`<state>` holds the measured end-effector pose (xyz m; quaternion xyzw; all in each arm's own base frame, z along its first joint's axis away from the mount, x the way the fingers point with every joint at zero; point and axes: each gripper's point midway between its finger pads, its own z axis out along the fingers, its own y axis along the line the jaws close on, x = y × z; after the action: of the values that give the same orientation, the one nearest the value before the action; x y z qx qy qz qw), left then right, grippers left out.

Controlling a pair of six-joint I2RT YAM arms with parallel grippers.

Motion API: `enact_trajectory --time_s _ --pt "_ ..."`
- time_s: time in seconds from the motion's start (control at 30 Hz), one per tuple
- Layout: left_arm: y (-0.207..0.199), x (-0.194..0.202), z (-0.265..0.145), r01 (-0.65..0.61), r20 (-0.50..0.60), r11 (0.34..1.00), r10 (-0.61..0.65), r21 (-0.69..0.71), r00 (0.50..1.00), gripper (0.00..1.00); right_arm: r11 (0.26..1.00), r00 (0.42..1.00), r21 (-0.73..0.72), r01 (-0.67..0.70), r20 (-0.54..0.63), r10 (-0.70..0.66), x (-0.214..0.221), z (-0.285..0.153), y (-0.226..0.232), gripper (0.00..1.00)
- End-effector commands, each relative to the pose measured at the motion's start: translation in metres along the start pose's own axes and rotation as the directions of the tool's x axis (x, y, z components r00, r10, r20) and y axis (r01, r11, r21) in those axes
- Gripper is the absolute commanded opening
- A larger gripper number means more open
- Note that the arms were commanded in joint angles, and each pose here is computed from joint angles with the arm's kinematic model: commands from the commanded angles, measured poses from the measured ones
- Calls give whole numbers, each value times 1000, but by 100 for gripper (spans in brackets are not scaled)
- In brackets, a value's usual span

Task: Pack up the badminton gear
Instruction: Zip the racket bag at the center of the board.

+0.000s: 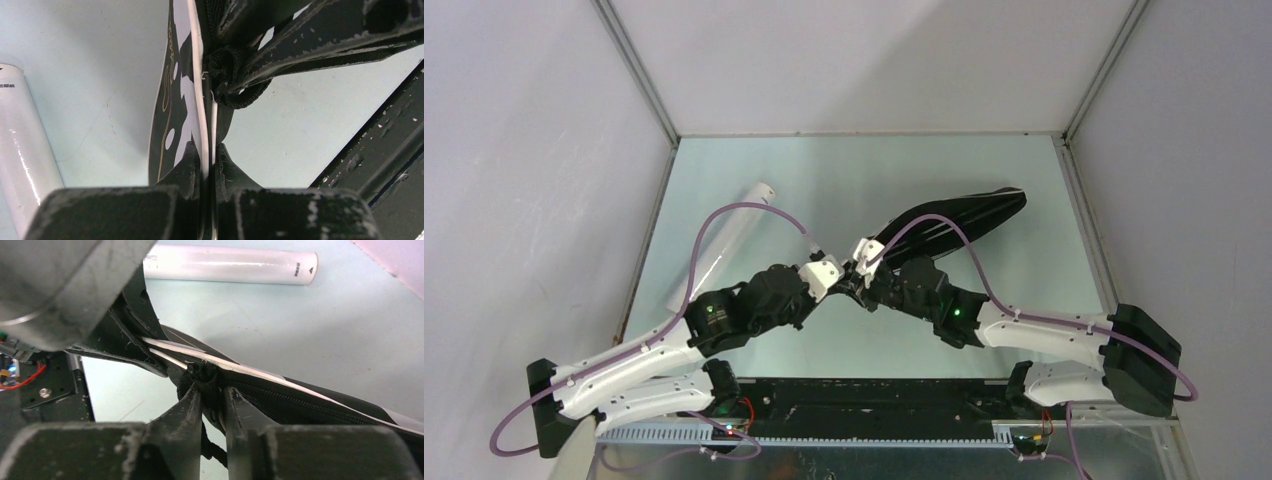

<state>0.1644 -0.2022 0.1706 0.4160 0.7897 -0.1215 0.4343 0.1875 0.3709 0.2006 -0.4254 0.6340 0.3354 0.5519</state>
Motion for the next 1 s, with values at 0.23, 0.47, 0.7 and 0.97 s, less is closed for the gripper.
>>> enact_trajectory --time_s 0.23,0.47,0.7,0.97 --pt "-5 -1 1 1 -3 1000 -1 25 1000 0 960 996 274 -53 -60 72 -3 -33 -55 5" --pt "-6 -3 -4 -12 20 999 11 39 1000 0 960 970 241 -139 -163 182 45 -73 -96 2" --pt "-7 -5 -8 -20 53 998 17 52 998 0 959 962 236 -159 -181 204 61 -90 -125 0" --pt "-2 -6 -5 -13 41 1000 12 18 999 0 990 991 74 -123 -52 127 19 -73 -93 17"
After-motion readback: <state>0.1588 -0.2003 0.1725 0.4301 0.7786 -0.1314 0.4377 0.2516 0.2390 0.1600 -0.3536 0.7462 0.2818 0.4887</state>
